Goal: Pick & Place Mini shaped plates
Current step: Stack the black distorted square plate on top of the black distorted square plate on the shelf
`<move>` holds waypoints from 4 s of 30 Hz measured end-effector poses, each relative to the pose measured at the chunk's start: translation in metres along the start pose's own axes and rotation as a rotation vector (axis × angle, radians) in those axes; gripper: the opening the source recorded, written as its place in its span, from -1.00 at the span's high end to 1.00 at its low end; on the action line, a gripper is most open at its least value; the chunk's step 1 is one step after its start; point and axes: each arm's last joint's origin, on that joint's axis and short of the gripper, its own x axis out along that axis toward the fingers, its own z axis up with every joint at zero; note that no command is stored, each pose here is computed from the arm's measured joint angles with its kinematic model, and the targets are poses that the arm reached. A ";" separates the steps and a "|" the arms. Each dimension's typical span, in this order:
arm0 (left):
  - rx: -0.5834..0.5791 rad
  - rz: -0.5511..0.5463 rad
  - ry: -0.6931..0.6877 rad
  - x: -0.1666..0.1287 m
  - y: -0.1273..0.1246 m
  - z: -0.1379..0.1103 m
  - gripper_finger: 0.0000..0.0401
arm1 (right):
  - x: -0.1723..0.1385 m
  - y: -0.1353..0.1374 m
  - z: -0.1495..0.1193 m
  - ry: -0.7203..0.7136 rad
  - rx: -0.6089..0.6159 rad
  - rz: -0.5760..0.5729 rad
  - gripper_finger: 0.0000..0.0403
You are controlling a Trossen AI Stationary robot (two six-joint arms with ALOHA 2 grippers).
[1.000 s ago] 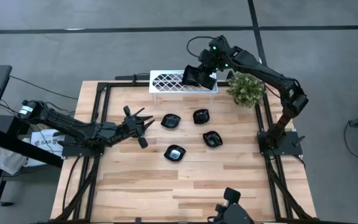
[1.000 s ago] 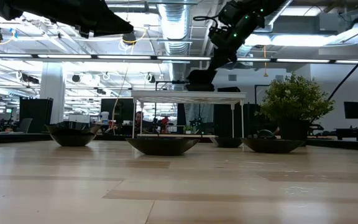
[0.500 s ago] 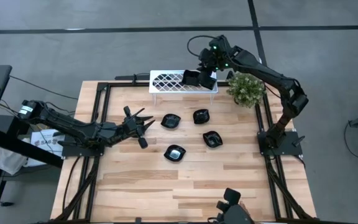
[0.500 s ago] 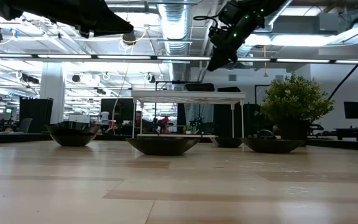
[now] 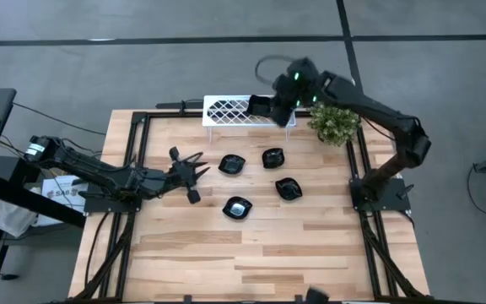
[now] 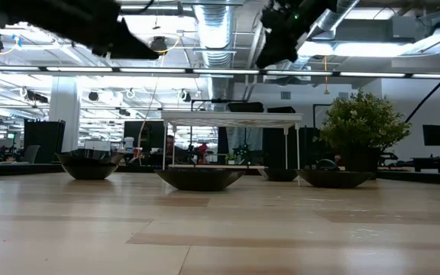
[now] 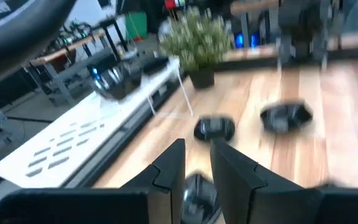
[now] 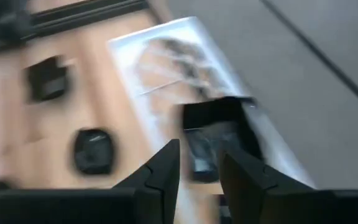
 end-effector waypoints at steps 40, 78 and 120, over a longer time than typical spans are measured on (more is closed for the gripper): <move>0.044 -0.227 0.553 -0.024 -0.007 -0.090 0.19 | 0.008 0.186 -0.192 -0.321 -0.336 0.337 0.52; -0.263 -0.279 0.407 -0.007 -0.007 -0.058 0.20 | 0.009 0.186 -0.193 -0.306 -0.345 0.340 0.52; -0.461 -0.083 0.588 0.008 0.008 -0.070 0.20 | 0.011 0.185 -0.199 -0.267 -0.375 0.337 0.52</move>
